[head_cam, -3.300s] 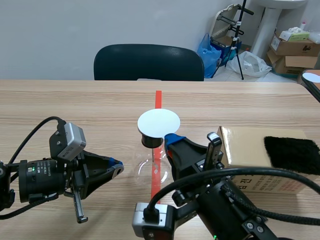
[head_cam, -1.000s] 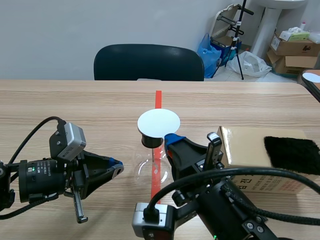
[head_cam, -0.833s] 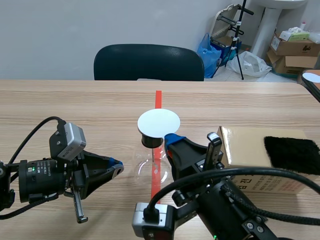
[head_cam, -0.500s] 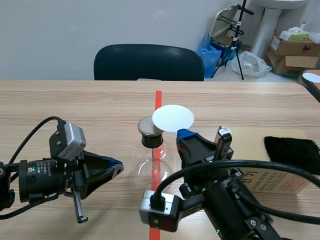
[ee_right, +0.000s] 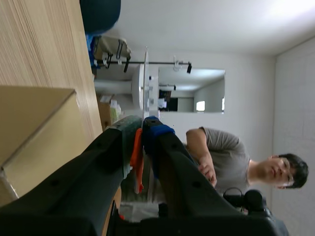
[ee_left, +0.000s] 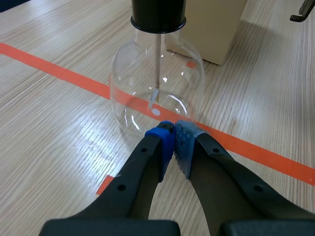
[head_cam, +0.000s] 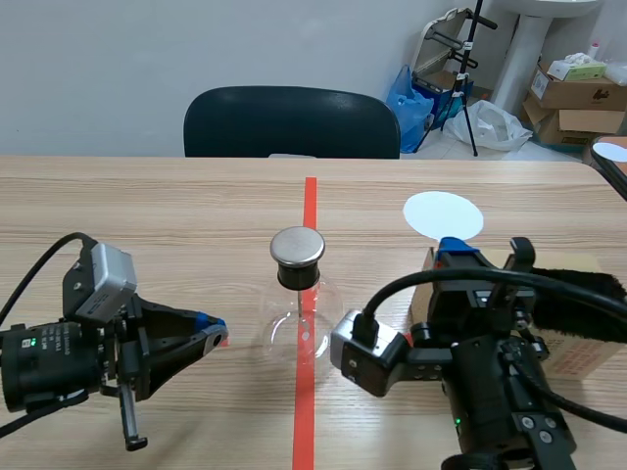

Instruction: Do the electroscope experiment

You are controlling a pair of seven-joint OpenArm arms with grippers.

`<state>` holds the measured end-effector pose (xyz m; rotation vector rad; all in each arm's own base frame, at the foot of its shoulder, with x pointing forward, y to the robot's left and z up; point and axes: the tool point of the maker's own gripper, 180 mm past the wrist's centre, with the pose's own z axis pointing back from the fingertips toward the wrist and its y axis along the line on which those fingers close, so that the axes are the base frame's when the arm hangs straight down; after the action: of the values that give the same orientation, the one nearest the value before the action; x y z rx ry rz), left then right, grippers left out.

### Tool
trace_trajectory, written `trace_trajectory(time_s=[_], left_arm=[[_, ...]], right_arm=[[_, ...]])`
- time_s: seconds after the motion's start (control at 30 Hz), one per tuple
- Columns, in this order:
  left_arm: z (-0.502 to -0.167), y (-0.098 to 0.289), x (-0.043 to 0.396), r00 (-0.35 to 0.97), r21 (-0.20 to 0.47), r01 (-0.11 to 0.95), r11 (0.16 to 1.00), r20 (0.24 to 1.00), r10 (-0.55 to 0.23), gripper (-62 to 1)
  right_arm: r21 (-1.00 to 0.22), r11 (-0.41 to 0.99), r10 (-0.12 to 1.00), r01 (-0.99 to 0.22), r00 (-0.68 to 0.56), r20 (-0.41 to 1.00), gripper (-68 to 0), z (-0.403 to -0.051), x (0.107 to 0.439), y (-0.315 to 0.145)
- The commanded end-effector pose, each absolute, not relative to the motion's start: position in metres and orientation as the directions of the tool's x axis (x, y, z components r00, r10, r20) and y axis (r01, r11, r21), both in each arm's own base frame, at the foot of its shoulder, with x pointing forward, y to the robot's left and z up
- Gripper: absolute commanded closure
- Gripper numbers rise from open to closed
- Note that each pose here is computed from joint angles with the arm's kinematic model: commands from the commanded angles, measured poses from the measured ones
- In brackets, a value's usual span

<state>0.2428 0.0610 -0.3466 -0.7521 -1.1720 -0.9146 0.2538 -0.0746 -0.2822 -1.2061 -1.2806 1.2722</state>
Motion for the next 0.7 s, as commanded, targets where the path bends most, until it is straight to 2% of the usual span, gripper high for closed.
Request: trace_trajectory(time_s=[0.0, 0.17, 0.37, 0.67], left_arm=[[-0.332, 0.059, 0.24, 0.096, -0.012, 0.898, 0.441, 0.981, -0.169, -3.1], [-0.313, 0.063, 0.221, 0.061, 0.016, 0.904, 0.427, 0.984, -0.167, -3.1], [-0.275, 0.067, 0.197, -0.014, 0.072, 0.906, 0.417, 0.99, -0.141, -3.1], [-0.245, 0.066, 0.169, -0.047, 0.098, 0.905, 0.413, 0.99, -0.132, -3.1]], right_arm=[[-0.997, -0.011, 0.998, 0.071, -0.054, -0.015, -0.9, -0.271, 0.26, -0.08], [-0.997, -0.011, 1.0, 0.071, 0.006, -0.011, -0.9, -0.271, 0.26, -0.091], [-0.997, -0.011, 0.998, 0.071, 0.055, -0.007, -0.9, -0.271, 0.26, -0.099], [-0.997, -0.011, 0.999, 0.071, 0.033, -0.009, -0.9, -0.271, 0.26, -0.096]])
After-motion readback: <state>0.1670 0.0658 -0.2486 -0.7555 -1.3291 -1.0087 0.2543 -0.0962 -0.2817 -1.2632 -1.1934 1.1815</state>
